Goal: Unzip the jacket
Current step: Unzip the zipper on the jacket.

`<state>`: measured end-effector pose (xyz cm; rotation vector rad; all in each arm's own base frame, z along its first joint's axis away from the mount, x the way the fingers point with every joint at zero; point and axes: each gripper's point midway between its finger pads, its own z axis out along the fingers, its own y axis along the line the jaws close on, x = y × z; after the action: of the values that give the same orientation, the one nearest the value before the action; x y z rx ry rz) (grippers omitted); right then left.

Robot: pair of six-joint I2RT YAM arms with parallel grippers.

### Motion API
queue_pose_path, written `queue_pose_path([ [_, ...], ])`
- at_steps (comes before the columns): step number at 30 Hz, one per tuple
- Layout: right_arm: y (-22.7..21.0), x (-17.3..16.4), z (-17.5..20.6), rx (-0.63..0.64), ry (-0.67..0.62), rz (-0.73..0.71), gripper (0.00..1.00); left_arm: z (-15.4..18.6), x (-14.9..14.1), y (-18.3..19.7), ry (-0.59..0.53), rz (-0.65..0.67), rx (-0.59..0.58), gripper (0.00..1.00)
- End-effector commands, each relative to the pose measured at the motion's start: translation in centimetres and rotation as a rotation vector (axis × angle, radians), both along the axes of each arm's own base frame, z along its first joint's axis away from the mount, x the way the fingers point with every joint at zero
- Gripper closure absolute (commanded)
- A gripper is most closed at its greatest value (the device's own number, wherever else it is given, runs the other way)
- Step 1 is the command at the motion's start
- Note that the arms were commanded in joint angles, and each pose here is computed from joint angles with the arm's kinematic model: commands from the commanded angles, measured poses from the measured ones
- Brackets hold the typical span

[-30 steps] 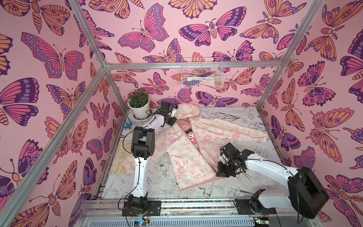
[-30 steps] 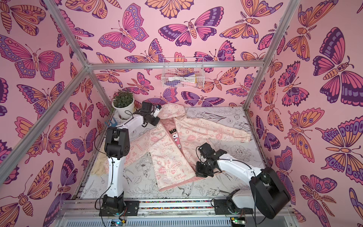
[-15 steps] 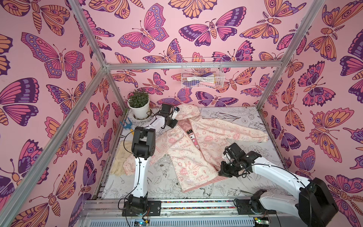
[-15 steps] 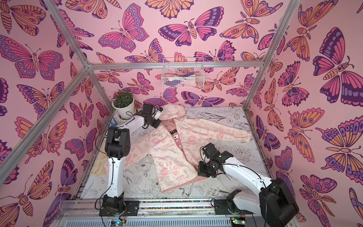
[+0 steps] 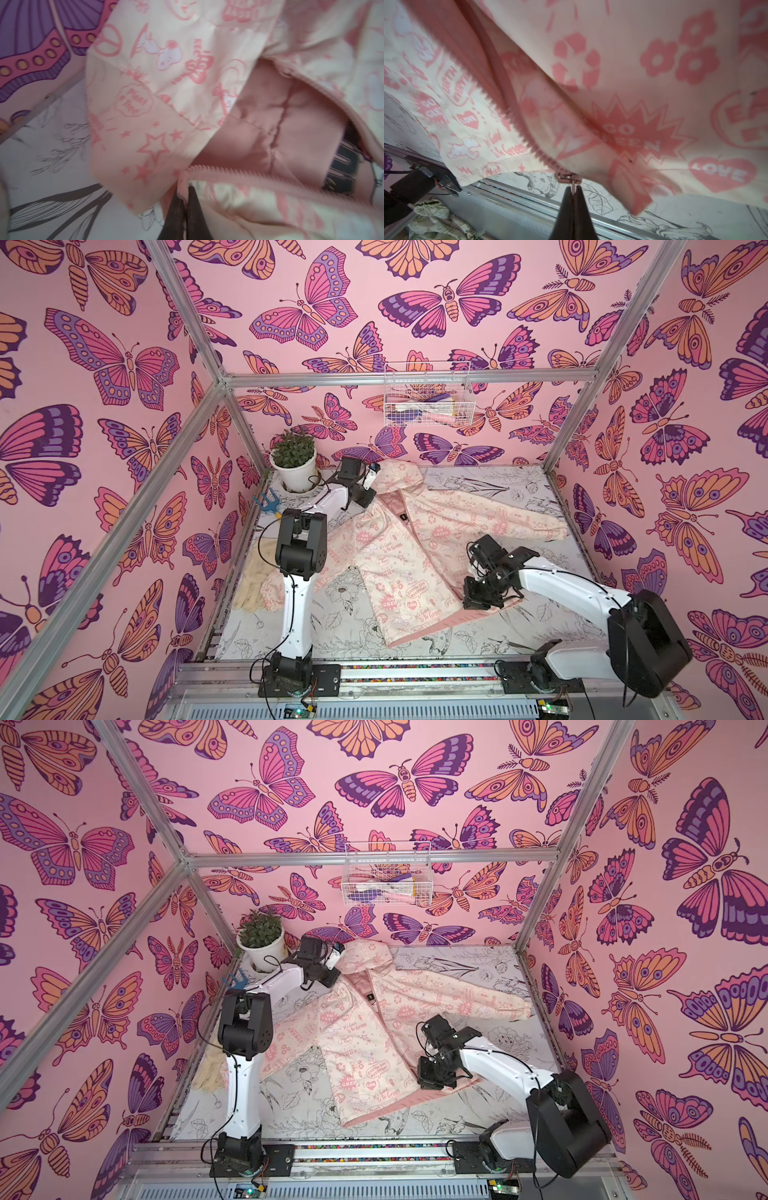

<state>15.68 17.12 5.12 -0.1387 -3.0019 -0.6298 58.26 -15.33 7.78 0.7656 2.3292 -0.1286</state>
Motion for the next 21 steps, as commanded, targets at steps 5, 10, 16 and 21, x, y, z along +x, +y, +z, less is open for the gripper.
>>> queue_pose_path([
  [5,-2.7,-4.5,0.2,-0.078,0.138,-0.103,1.0,-0.4,0.4,8.0,0.082,0.29,0.108,1.0],
  [10,-0.6,-2.2,1.0,-0.001,0.095,-0.134,0.92,2.0,-0.1,6.8,0.041,0.251,0.053,0.94],
  [16,-0.1,0.4,2.5,-0.016,0.006,-0.117,0.47,8.9,-2.8,5.5,-0.255,0.177,-0.034,0.01],
  [21,-1.7,0.8,2.6,-0.094,-0.028,-0.145,0.42,13.3,-9.1,2.6,-0.345,-0.018,-0.154,0.01],
])
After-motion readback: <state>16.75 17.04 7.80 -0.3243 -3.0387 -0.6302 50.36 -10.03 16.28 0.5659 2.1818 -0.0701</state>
